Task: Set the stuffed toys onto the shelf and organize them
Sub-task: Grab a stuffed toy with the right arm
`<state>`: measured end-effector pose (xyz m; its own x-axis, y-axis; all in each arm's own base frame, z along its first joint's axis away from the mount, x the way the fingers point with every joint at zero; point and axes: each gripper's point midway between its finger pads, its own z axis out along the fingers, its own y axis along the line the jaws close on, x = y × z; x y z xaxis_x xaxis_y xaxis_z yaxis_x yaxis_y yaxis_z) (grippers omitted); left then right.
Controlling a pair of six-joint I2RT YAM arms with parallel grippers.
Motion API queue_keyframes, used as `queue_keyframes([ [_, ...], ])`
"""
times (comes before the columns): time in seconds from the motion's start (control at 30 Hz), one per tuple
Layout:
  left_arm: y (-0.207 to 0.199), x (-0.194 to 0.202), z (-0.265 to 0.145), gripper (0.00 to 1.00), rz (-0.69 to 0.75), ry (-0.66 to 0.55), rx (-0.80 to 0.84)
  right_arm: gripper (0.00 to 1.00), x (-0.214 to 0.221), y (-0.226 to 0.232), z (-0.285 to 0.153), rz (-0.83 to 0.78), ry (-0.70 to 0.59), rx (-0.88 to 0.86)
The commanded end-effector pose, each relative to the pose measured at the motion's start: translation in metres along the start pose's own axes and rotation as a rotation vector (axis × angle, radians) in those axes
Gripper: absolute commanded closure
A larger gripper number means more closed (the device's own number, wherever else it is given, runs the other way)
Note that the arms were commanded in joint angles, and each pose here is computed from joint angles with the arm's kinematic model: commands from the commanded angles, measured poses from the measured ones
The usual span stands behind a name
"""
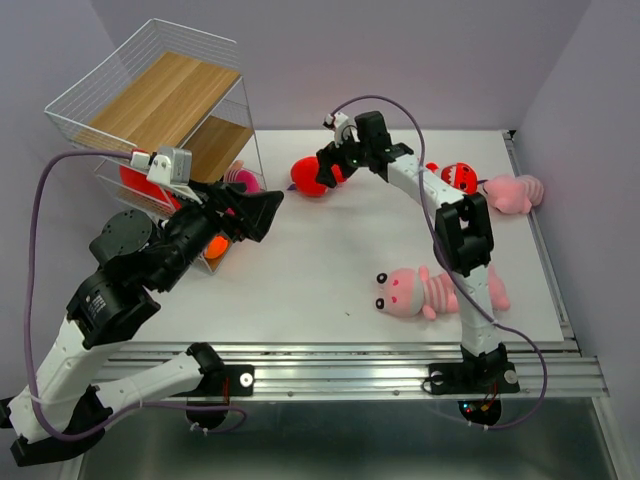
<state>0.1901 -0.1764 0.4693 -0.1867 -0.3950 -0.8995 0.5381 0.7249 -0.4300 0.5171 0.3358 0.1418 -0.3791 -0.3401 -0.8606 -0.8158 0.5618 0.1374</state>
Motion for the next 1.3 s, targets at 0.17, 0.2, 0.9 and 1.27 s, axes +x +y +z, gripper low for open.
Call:
queue_keyframes([
  [0.17,-0.006,-0.003,0.006,0.01,-0.007,-0.020,0.023,0.00,-0.068,0.001,0.029,-0.127,-0.174,0.289],
  [0.2,-0.006,-0.001,0.007,0.01,-0.008,-0.015,0.022,0.00,-0.062,-0.007,0.038,-0.114,-0.177,0.312],
  [0.9,-0.014,0.035,0.029,0.01,-0.048,0.064,0.075,0.99,0.014,-0.043,0.026,0.104,-0.026,0.307],
  [1.27,-0.027,0.057,0.050,0.01,0.015,0.147,0.147,0.99,-0.051,0.053,-0.139,0.091,-0.185,-0.168],
])
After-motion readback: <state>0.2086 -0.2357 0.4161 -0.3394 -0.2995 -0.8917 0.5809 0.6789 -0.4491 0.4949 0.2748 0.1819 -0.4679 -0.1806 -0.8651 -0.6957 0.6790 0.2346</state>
